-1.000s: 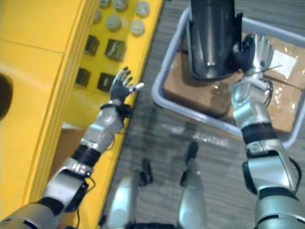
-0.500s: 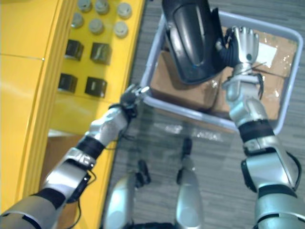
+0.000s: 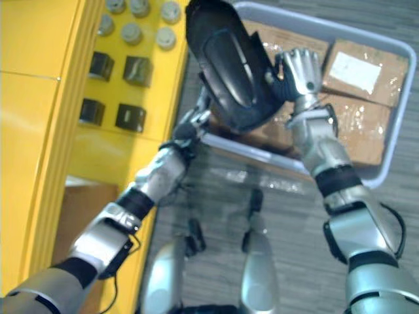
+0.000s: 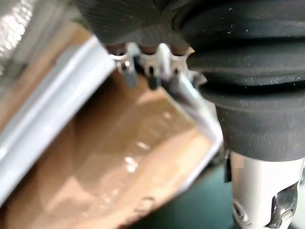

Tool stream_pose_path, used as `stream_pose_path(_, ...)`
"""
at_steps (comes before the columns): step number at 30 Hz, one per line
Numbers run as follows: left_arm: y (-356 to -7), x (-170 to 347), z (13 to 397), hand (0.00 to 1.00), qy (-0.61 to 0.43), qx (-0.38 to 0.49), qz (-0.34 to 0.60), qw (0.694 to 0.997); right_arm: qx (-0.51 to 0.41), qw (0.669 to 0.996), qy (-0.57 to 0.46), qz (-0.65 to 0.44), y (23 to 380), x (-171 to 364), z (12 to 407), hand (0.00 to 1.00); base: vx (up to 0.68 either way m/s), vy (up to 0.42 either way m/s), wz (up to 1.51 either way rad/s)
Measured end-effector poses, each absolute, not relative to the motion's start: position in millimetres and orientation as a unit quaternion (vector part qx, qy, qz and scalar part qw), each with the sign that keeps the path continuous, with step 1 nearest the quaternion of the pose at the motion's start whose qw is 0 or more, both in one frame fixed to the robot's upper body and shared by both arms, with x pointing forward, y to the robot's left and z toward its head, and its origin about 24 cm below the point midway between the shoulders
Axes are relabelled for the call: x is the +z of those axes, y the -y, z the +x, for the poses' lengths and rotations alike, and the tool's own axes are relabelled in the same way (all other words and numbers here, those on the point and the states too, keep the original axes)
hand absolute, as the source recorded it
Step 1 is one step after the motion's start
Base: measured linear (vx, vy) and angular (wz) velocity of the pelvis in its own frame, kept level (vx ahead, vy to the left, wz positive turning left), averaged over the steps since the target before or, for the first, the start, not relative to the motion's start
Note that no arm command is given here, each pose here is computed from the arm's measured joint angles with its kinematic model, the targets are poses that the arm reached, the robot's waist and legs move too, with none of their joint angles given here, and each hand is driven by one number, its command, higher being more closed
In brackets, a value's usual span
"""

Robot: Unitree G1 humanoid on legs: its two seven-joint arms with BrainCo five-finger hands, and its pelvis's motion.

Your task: Walk over and take plastic housings, then place them on the shelf

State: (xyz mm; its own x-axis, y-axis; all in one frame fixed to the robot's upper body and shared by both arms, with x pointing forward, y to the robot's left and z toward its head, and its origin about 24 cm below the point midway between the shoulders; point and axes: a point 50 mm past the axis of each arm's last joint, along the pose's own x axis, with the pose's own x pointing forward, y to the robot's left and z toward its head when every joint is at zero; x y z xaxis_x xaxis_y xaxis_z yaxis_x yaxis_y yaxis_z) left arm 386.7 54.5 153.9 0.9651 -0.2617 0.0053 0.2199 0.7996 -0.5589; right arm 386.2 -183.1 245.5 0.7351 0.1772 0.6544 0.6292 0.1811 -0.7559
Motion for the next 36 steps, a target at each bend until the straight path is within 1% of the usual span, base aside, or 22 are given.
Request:
stream_pose_path(8, -51.9, 165.9, 385.5, 0.00, -0.007, -0.137, -0.300, 0.944, -0.132, 0.696, 0.336, -0.621, 165.9, 236.0, 387.5, 1.00, 0.00, 0.000, 0.00)
stream_pose_path(12, -49.4, 167.1, 384.5, 0.00, -0.005, -0.142, -0.299, 0.944, -0.116, 0.689, 0.339, -0.630, 159.5, 231.0, 387.5, 1.00, -0.02, 0.020, 0.00)
stream_pose_path(16, -42.5, 164.3, 382.1, 0.00, -0.011, -0.152, -0.289, 0.945, -0.107, 0.690, 0.345, -0.627, 156.1, 230.0, 387.1, 1.00, -0.05, 0.042, 0.00)
stream_pose_path(17, -41.5, 164.2, 381.9, 1.00, -0.011, -0.153, -0.289, 0.945, -0.106, 0.691, 0.347, -0.626, 155.2, 229.8, 387.0, 1.00, -0.06, 0.046, 0.00)
stream_pose_path(25, -40.1, 163.8, 381.4, 1.00, -0.011, -0.149, -0.285, 0.947, -0.109, 0.692, 0.356, -0.618, 152.6, 229.3, 386.2, 1.00, -0.05, 0.040, 0.00)
stream_pose_path(31, -44.9, 163.6, 381.9, 1.00, 0.004, -0.116, -0.268, 0.956, -0.112, 0.691, 0.394, -0.596, 144.7, 234.0, 379.8, 1.00, -0.03, 0.049, 0.00)
stream_pose_path(34, -46.4, 165.6, 382.0, 1.00, 0.019, -0.114, -0.256, 0.960, -0.116, 0.694, 0.398, -0.588, 144.9, 233.3, 377.8, 1.00, -0.05, 0.056, 0.02)
stream_pose_path(36, -47.3, 165.6, 382.1, 1.00, 0.020, -0.113, -0.253, 0.961, -0.120, 0.702, 0.398, -0.578, 145.0, 228.1, 375.8, 1.00, -0.05, 0.058, -0.02)
